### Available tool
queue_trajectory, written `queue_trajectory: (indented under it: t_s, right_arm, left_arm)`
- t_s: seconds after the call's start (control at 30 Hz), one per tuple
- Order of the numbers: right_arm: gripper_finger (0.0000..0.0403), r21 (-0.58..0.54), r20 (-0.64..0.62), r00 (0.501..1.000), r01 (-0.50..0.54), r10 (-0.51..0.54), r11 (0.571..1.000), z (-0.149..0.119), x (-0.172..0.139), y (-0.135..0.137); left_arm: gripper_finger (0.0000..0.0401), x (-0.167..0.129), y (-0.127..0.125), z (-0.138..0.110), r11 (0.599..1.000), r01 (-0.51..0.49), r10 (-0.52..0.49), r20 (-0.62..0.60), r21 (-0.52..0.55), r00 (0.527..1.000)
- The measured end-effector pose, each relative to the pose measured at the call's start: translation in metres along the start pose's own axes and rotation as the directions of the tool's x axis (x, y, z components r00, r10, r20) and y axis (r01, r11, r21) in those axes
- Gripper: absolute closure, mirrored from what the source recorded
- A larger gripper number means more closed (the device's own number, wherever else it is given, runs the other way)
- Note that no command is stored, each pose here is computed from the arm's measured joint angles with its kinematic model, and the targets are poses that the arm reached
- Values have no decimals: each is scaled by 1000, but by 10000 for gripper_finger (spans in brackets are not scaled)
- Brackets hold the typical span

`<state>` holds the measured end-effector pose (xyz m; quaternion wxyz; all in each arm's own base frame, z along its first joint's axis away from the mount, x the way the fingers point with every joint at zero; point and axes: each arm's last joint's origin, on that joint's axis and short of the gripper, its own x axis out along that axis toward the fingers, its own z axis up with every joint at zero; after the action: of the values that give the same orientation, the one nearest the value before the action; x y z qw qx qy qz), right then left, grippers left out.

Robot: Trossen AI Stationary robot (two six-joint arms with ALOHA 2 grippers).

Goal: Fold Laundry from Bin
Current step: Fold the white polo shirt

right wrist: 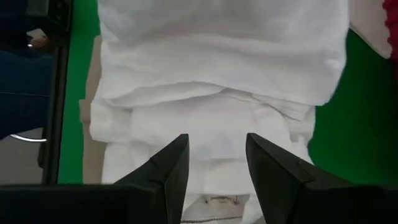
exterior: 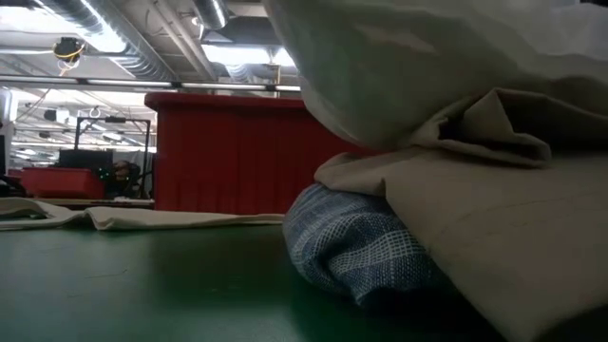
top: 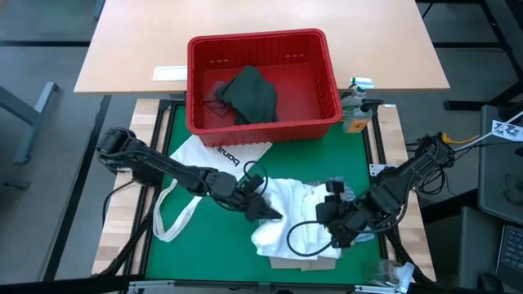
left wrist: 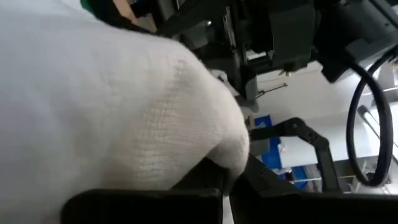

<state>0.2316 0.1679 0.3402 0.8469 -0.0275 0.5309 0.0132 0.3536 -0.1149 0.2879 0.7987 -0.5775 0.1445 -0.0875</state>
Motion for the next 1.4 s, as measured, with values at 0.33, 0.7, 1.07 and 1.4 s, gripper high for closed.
queue_trajectory:
  t_s: [0.33,0.7,1.07,1.4]
  right_arm:
    - [243,2,30,998,47,-47,999,-1,-4,-4]
    - [243,14,76,996,49,-50,999,7,-30,-8]
    - [243,23,115,989,89,-91,996,11,-64,-19]
    - [243,-21,7,991,132,-132,991,1,-64,-24]
  left_arm:
    - [401,6,4,7,999,14,-17,88,38,996]
    - [401,15,9,10,996,45,-58,186,74,981]
    - [401,92,10,23,977,134,-144,49,169,988]
    - [398,151,42,40,976,155,-155,-8,154,988]
